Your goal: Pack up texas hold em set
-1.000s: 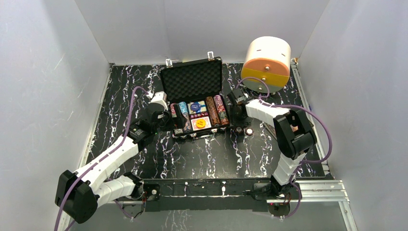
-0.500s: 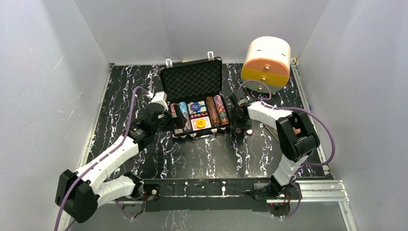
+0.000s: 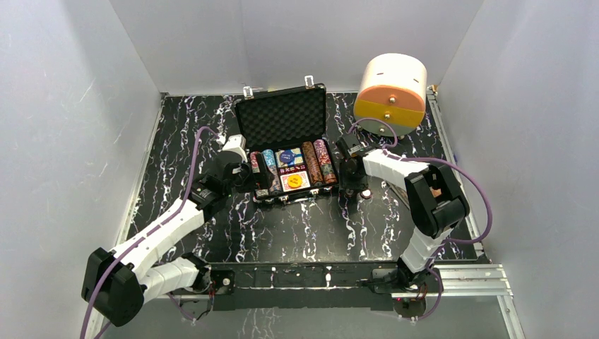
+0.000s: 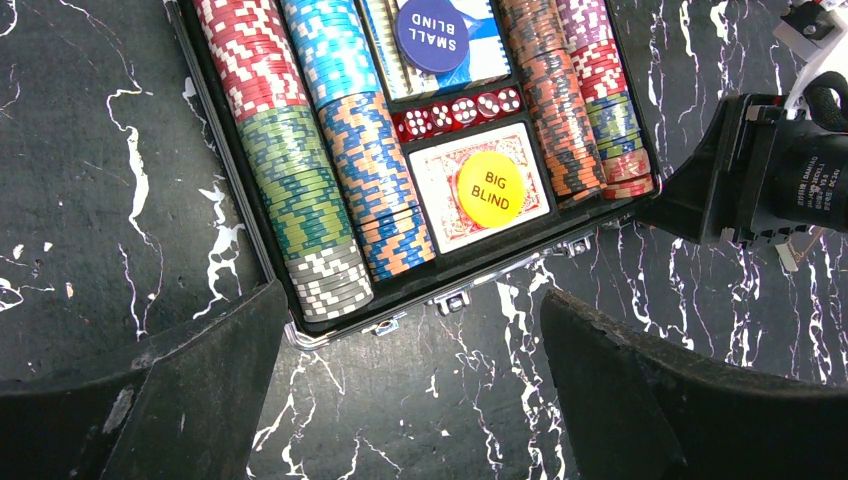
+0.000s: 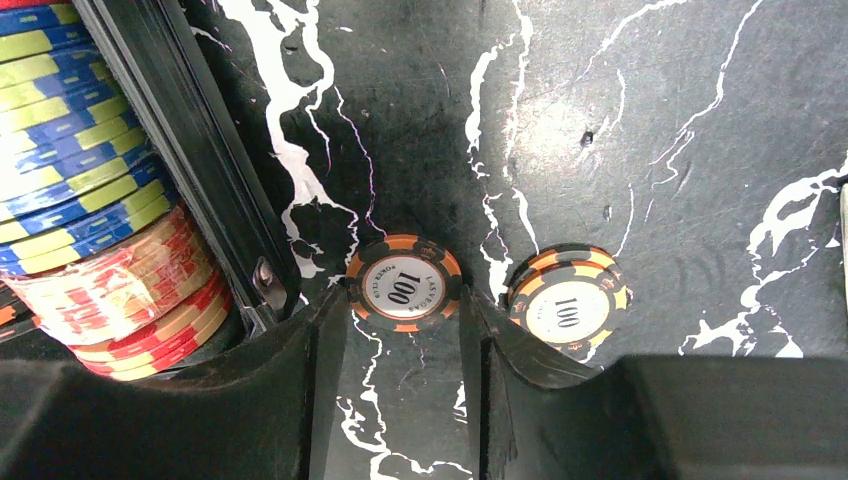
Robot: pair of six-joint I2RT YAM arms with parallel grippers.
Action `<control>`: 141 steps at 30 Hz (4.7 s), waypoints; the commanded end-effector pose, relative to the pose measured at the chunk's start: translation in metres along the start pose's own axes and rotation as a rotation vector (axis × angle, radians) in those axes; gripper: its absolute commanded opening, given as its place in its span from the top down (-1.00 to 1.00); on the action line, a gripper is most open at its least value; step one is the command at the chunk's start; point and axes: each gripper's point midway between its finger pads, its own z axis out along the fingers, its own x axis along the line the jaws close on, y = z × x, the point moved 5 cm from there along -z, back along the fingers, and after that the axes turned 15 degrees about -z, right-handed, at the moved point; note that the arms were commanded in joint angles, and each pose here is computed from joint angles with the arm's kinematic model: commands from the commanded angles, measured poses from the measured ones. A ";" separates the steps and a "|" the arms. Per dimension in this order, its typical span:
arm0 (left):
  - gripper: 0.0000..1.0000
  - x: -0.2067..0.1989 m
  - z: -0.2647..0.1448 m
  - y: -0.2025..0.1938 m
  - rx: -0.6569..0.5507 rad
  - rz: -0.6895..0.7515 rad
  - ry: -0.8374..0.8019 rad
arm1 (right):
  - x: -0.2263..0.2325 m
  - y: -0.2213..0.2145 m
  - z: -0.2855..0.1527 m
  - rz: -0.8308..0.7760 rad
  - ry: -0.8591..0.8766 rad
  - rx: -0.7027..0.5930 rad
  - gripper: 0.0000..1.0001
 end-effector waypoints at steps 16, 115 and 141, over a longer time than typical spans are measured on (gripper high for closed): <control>-0.97 0.000 -0.002 0.005 -0.017 0.005 0.007 | -0.040 0.014 -0.053 0.109 -0.157 -0.168 0.00; -0.97 -0.037 0.012 -0.020 0.160 -0.130 -0.215 | -0.063 0.004 -0.057 0.301 0.053 -0.168 0.49; -0.26 -0.181 0.052 -0.082 0.126 -0.053 -0.537 | 0.000 -0.004 -0.138 0.764 0.669 -0.314 0.42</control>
